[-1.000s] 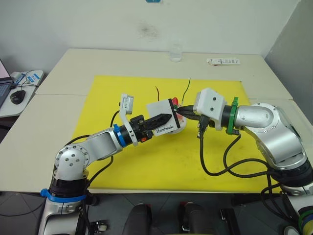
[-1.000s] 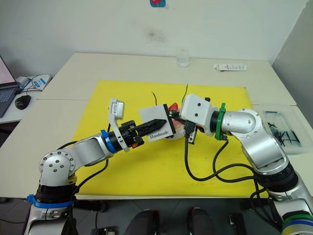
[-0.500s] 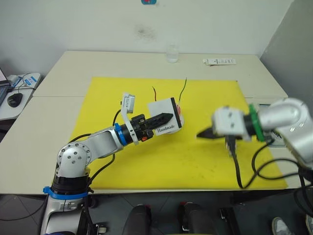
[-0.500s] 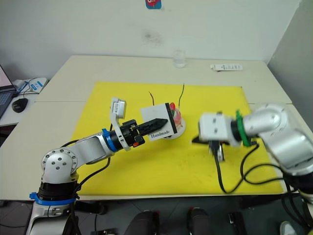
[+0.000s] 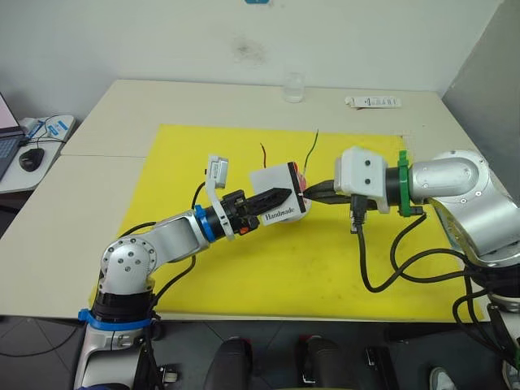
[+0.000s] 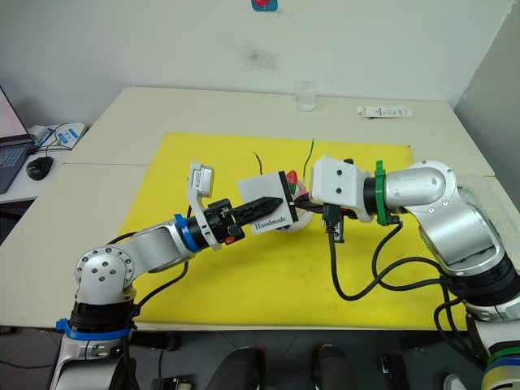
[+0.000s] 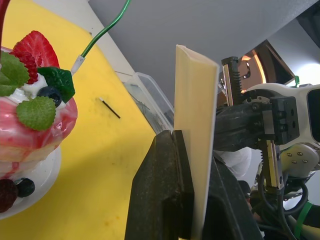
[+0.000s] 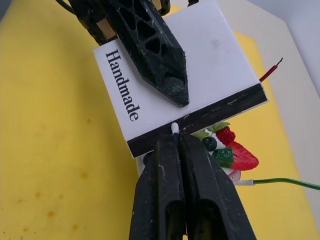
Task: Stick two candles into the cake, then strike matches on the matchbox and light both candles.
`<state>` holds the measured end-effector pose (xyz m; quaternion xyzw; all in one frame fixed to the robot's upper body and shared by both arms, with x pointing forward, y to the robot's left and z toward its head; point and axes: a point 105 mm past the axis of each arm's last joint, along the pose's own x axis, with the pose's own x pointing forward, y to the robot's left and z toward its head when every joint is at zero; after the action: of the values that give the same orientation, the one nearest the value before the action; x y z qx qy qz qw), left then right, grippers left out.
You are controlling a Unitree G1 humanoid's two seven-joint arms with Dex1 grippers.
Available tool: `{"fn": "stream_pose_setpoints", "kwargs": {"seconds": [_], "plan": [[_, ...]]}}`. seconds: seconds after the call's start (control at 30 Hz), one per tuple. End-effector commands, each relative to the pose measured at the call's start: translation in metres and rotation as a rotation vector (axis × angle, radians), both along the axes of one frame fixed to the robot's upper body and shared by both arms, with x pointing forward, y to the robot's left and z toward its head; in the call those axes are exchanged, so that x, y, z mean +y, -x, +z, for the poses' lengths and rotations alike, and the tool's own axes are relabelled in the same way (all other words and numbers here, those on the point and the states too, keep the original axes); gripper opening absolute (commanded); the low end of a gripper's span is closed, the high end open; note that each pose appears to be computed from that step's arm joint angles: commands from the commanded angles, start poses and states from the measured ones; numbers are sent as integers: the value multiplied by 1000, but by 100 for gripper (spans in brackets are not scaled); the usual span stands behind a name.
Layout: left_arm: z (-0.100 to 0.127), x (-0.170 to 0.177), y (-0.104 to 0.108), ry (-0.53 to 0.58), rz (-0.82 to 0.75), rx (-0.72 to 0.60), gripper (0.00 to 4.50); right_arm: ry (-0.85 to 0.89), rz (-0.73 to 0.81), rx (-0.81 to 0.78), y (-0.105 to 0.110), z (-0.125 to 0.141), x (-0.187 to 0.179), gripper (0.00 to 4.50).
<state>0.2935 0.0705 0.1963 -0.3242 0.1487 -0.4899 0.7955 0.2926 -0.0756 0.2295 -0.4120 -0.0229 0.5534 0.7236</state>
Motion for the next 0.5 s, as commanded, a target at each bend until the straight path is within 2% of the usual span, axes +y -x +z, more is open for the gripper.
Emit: {"fn": "stream_pose_setpoints", "kwargs": {"seconds": [0.03,0.37,0.5], "plan": [[13,-2,6,19,-17,-46,0,3,10,-59,1,7,3,5],[15,-5,9,26,-23,-45,0,45,12,-83,-3,2,6,5],[18,-7,9,50,-26,-42,0,117,32,-120,-4,-6,6,5]]}}
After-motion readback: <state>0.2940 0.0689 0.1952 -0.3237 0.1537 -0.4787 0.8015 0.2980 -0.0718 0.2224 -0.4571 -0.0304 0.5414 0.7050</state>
